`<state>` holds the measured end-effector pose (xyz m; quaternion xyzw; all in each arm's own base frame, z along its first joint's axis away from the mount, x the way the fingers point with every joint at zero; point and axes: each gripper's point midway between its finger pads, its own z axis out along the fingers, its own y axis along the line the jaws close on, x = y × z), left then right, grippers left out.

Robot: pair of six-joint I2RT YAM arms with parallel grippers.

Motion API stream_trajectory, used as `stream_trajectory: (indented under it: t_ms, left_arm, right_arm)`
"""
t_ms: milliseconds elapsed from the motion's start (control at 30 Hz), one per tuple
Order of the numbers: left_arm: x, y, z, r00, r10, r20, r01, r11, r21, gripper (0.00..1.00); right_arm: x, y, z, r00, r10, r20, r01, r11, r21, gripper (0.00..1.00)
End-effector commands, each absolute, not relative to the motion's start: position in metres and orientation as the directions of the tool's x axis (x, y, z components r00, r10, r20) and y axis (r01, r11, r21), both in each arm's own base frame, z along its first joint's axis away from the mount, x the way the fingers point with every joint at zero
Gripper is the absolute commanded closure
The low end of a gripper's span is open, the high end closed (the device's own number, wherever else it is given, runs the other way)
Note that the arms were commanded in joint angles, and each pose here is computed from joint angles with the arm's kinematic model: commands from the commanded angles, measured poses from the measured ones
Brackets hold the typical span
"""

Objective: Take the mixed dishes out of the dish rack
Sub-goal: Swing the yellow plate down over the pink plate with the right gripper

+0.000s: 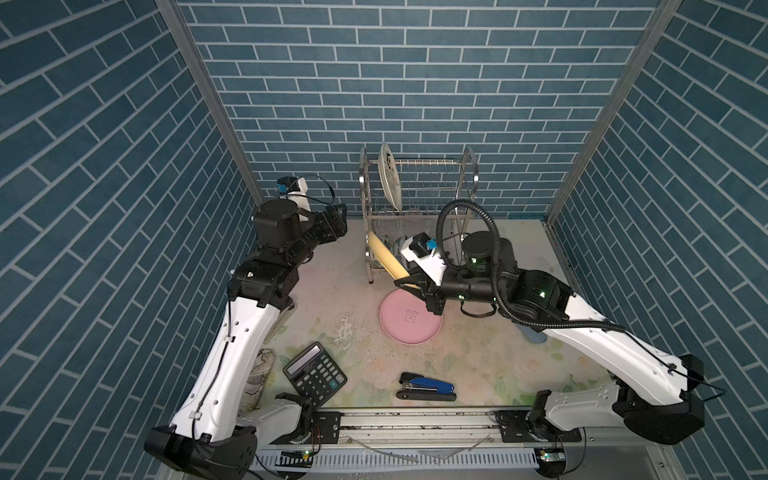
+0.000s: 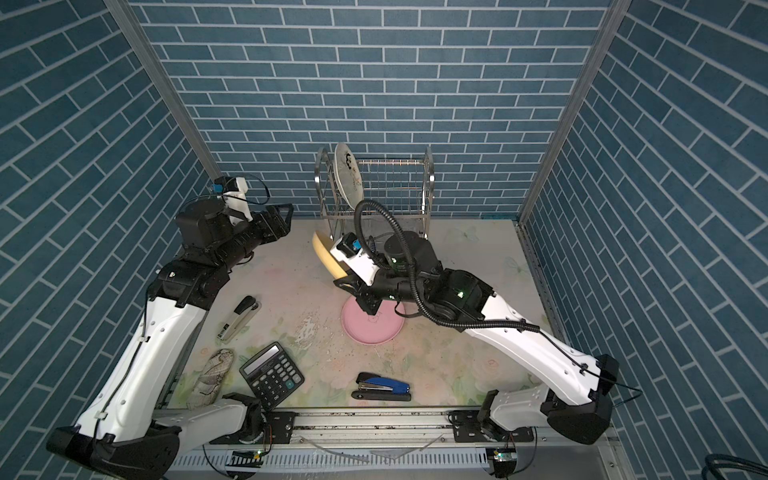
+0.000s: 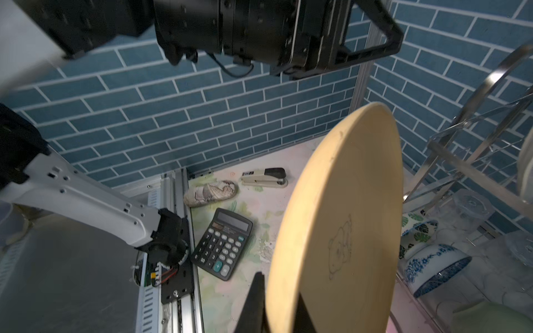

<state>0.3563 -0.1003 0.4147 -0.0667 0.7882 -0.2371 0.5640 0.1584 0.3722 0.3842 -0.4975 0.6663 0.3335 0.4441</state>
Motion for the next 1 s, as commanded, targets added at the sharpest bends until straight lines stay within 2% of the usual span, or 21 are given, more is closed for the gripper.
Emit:
stream_trajectory:
  t_ms: [0, 300, 533, 733, 833, 967]
  left_arm:
    - [0.339, -0.104, 0.388, -0.448, -0.352, -0.822, 0.159, 0.873, -0.460, 0.21]
    - [0.311, -0.129, 0.342, -0.647, -0.263, -0.716, 0.220, 0.834, -0.506, 0.17]
    - [0.290, -0.148, 0.323, -0.744, -0.188, -0.641, 0.281, 0.782, -0.557, 0.16]
    - [0.275, -0.164, 0.284, -0.853, -0.131, -0.504, 0.263, 0.727, -0.634, 0.24]
    - [0.274, -0.170, 0.275, -0.871, -0.121, -0.476, 0.262, 0.705, -0.659, 0.31]
    - [0.275, -0.171, 0.275, -0.869, -0.127, -0.479, 0.266, 0.696, -0.667, 0.54]
  right_arm:
    - [0.175, 0.365, 0.369, -0.002, -0.469, -0.883, -0.909, 0.369, -0.194, 1.00]
    - [0.182, 0.394, 0.310, 0.109, -0.660, -0.743, -0.816, 0.368, -0.446, 1.00]
    - [0.167, 0.410, 0.278, 0.163, -0.719, -0.676, -0.821, 0.280, -0.497, 1.00]
    - [0.163, 0.418, 0.286, 0.220, -0.702, -0.677, -0.794, 0.274, -0.542, 1.00]
    - [0.162, 0.422, 0.287, 0.244, -0.695, -0.677, -0.789, 0.264, -0.555, 1.00]
    - [0.164, 0.427, 0.287, 0.258, -0.699, -0.667, -0.771, 0.266, -0.578, 1.00]
